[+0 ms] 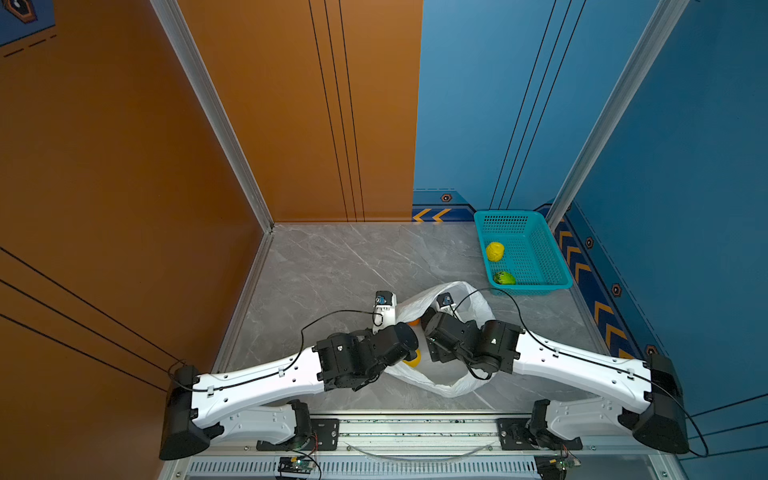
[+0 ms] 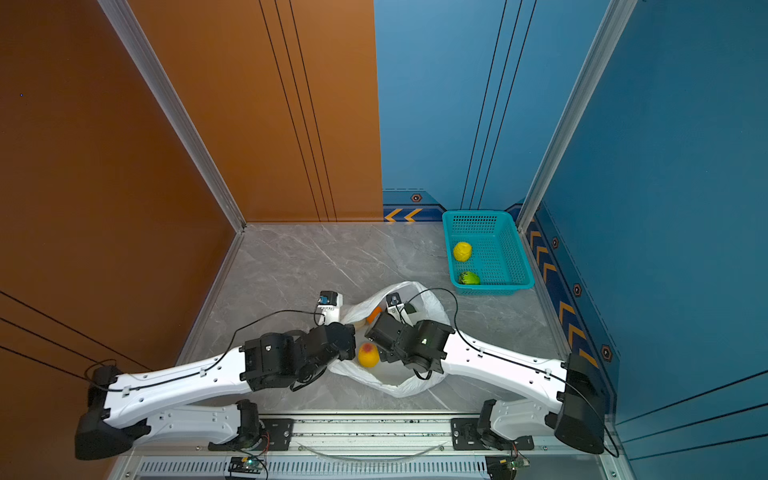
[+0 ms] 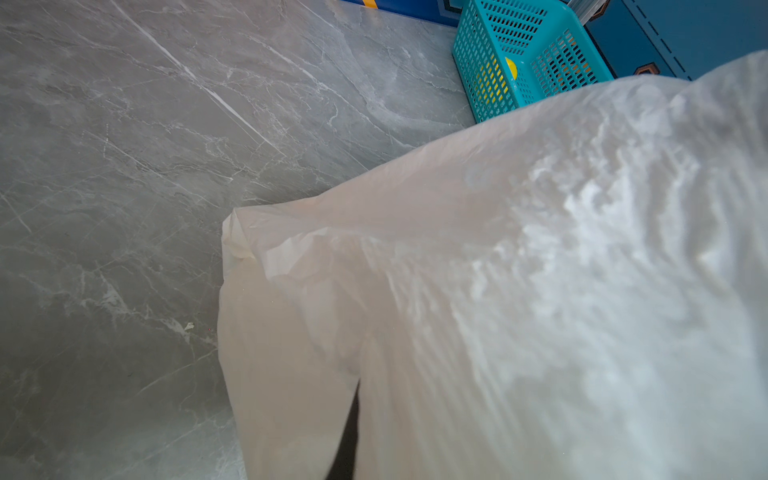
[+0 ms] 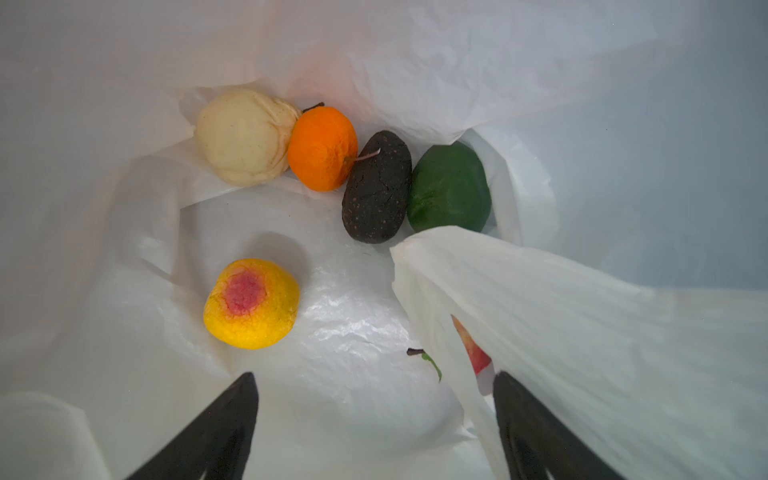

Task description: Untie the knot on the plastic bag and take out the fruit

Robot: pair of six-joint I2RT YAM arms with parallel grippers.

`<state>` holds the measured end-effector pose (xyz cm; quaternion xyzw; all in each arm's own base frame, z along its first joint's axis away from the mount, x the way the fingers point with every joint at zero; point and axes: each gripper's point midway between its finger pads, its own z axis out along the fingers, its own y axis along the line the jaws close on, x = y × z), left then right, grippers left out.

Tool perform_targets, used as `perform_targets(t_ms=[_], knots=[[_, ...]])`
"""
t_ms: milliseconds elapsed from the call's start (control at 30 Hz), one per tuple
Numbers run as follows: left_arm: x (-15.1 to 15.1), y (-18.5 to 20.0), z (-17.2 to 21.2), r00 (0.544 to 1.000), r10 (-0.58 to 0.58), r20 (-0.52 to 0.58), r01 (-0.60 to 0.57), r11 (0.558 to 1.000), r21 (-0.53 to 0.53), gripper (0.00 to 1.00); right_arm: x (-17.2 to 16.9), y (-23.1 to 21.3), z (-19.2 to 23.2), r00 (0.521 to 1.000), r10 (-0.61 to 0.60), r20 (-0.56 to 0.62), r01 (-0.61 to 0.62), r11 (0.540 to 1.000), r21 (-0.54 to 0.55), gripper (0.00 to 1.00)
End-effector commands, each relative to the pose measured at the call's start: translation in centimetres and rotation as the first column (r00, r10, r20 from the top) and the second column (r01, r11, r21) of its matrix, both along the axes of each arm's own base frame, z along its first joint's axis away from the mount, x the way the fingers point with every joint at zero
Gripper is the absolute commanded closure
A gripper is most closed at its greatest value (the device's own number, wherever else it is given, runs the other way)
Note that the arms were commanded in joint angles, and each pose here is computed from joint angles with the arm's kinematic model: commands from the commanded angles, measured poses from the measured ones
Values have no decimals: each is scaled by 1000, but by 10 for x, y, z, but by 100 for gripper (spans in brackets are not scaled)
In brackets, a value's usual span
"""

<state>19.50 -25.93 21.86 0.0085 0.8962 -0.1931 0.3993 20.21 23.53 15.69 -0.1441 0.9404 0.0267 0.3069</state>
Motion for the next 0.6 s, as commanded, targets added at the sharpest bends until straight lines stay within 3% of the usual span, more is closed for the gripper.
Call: perform_targets(t_ms=[0, 100, 167, 300, 400, 500, 533, 567], knots=[[0, 3, 9, 1000, 5, 30, -4, 1000, -12, 100, 13, -2, -8, 998, -17, 58, 21, 998, -61, 12], [0, 4, 9, 1000, 9, 30, -8, 1000, -17, 100, 18, -3, -19, 998, -19, 52, 24, 995, -99, 19], [0, 5, 10, 999, 12, 32, -12, 1000, -20, 100, 21, -6, -25, 998, -28, 58, 35, 991, -131, 32], [0, 8, 9, 999, 17, 35, -16, 1000, -19, 100, 27, -11, -34, 996, -33, 79, 47, 982, -181, 39], [0, 8, 8, 999, 13, 33, -12, 1000, -14, 100, 28, -3, -28, 997, -14, 72, 24, 989, -149, 55], [0, 9, 5, 999, 14, 30, -14, 1000, -9, 100, 23, 6, -19, 998, 13, 56, -7, 995, -103, 63], [0, 9, 3, 1000, 16, 27, -16, 1000, -9, 100, 21, 9, -16, 999, 21, 49, -17, 996, -83, 76], [0, 9, 2, 1000, 18, 25, -17, 1000, -6, 100, 19, 9, -12, 999, 21, 50, -17, 998, -65, 100]])
